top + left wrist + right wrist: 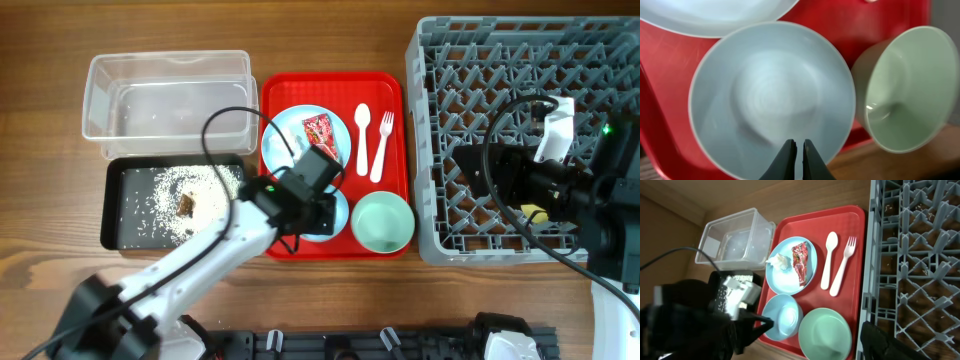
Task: Sort waste into correct bins and load items into the dishwasher rack
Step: 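Set the empty blue bowl back on the red tray, then pick the white tissue from the plate and drop it in the clear bin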
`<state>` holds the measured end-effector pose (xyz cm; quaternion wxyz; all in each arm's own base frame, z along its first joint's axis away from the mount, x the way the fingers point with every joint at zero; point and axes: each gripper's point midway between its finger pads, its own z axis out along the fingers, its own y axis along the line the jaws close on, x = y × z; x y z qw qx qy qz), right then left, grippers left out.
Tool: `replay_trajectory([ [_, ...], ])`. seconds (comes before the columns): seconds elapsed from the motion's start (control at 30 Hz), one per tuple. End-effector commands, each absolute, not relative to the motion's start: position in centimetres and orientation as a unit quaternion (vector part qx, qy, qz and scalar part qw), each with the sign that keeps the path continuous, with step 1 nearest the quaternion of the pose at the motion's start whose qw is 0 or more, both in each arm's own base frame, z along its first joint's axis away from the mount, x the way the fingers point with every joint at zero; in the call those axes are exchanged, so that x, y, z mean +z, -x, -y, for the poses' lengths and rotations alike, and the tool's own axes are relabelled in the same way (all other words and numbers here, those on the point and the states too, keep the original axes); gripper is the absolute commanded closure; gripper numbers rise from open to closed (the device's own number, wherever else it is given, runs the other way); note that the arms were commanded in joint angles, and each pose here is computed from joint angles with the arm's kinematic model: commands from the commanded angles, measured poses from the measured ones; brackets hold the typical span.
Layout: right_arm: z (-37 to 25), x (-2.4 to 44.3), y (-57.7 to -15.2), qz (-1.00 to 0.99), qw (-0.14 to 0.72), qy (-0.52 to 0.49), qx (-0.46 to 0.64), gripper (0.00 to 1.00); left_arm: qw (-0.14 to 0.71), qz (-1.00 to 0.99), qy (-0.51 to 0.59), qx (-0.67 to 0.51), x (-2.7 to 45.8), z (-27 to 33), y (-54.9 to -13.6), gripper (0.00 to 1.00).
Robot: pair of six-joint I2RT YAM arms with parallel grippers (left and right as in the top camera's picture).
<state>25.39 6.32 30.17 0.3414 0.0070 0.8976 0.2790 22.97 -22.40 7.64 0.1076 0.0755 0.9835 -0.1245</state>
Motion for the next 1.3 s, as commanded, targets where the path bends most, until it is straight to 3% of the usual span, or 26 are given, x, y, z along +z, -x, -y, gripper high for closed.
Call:
replay_trajectory([
  [0.0, -6.4, 30.7, -25.5, -0.895, 0.346, -0.006, 0.281, 0.19, 0.119, -0.988, -0.058, -0.080, 6.0, 21.9, -24.0, 0.91],
  [0.27, -6.4, 30.7, -25.5, -0.895, 0.346, -0.005, 0.281, 0.19, 0.135, -0.987, -0.054, -0.062, 7.5, 21.5, -24.8, 0.87],
  [0.43, -6.4, 30.7, -25.5, -0.895, 0.346, -0.005, 0.281, 0.19, 0.220, -0.975, -0.038, -0.014, 12.5, 20.2, -28.2, 0.35],
  [0.47, -6.4, 30.7, -25.5, -0.895, 0.346, -0.005, 0.281, 0.19, 0.242, -0.970, -0.029, -0.006, 13.3, 19.9, -29.3, 0.28],
  [0.53, -6.4, 30.7, -25.5, -0.895, 0.346, -0.005, 0.281, 0.19, 0.270, -0.962, -0.034, -0.009, 14.2, 19.6, -31.2, 0.24],
  [0.67, -6.4, 30.7, -25.5, -0.895, 0.346, -0.006, 0.281, 0.19, 0.266, -0.964, -0.007, -0.025, 12.8, 17.8, -34.5, 0.23],
  [0.83, -6.4, 30.7, -25.5, -0.895, 0.346, -0.006, 0.281, 0.19, 0.212, -0.975, -0.002, -0.069, 7.7, 16.9, -37.5, 0.23],
  [1.1, -6.4, 30.6, -25.6, -0.896, 0.342, -0.014, 0.284, 0.19, 0.199, -0.978, -0.006, -0.064, 2.7, 17.5, -39.4, 0.25],
  [1.13, -6.4, 30.6, -25.6, -0.896, 0.341, -0.014, 0.284, 0.19, 0.198, -0.978, -0.006, -0.063, 2.4, 17.5, -39.4, 0.27],
  [1.2, -6.4, 30.6, -25.7, -0.896, 0.341, -0.014, 0.285, 0.19, 0.193, -0.979, -0.005, -0.061, 1.8, 17.4, -39.4, 0.40],
  [1.27, -6.4, 30.6, -25.7, -0.896, 0.340, -0.015, 0.285, 0.19, 0.191, -0.980, -0.003, -0.061, 1.6, 17.4, -39.4, 0.66],
])
